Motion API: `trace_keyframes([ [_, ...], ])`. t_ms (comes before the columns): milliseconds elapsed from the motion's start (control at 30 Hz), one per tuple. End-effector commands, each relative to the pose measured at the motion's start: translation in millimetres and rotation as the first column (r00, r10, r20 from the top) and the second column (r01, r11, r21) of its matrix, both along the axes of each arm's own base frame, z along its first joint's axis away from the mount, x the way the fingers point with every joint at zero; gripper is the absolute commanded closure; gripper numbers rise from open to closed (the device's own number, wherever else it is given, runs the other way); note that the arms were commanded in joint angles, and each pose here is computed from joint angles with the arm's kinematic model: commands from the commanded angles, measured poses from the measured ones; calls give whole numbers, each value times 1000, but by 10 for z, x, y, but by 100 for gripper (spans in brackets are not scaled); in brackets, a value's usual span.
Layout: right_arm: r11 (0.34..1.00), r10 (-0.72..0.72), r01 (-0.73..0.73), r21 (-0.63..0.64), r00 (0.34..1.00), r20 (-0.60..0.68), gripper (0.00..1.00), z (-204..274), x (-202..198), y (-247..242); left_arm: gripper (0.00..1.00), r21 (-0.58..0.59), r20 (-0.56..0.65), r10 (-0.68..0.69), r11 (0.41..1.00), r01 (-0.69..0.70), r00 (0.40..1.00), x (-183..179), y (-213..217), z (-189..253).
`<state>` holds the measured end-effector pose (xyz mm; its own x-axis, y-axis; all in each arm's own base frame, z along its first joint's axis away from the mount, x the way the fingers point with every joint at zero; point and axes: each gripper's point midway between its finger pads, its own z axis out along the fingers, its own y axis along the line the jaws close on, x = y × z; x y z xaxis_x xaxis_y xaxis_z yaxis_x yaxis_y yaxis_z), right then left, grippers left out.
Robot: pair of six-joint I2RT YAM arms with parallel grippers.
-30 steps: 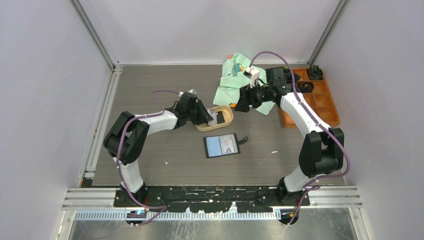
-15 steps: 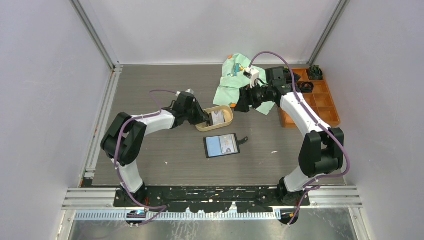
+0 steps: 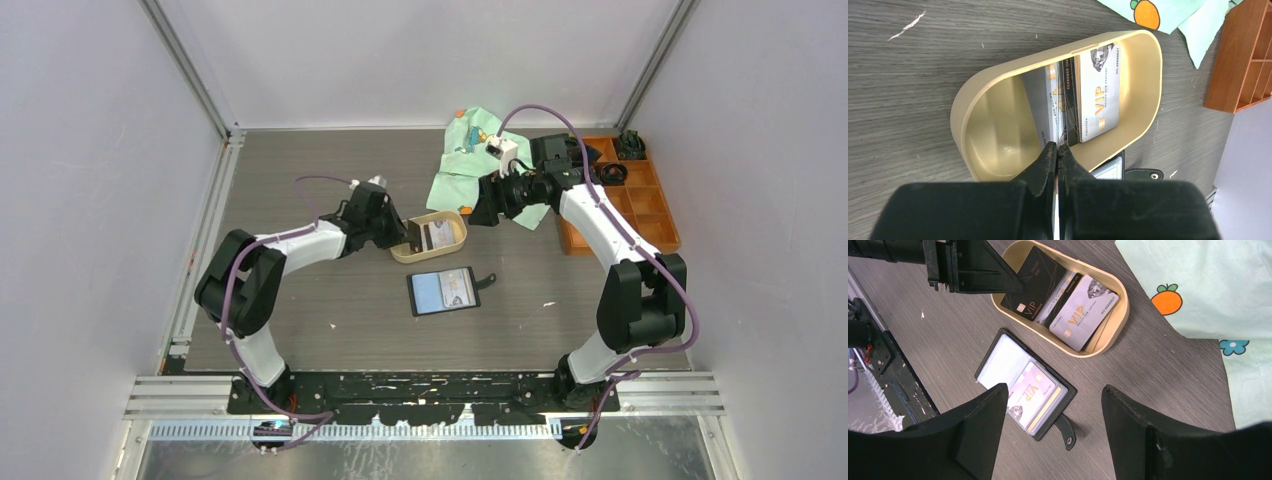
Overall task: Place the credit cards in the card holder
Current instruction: Place the credit card in the storage box, then insert the credit card into the card holder.
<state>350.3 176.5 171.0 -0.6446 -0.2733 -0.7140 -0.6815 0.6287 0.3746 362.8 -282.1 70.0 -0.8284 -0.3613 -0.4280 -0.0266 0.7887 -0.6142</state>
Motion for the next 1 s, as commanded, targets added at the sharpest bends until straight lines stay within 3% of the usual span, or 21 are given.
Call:
trace_keyframes([
  [0, 999, 27, -28, 25, 999, 41, 26, 131, 36, 43, 100, -4, 88, -7, 1000, 8, 996, 24, 61, 287],
  [200, 985, 129, -138, 103, 988, 85, 26, 278, -150, 174, 100, -27, 242, -47, 998, 55, 969, -100, 145, 627],
  [533, 894, 318, -406, 189, 873, 370, 17, 464, -710, 334, 100, -240, 523, -88, 939, 245, 848, -551, 105, 1380],
  [767, 865, 251, -351, 359, 922, 294, 20, 556, -726, 566, 100, -414, 608, -51, 831, 372, 792, -1017, 94, 1679],
  [967, 845, 247, -306, 439, 951, 189, 22, 578, -781, 802, 100, -435, 651, -53, 791, 430, 757, -1279, 71, 1679],
])
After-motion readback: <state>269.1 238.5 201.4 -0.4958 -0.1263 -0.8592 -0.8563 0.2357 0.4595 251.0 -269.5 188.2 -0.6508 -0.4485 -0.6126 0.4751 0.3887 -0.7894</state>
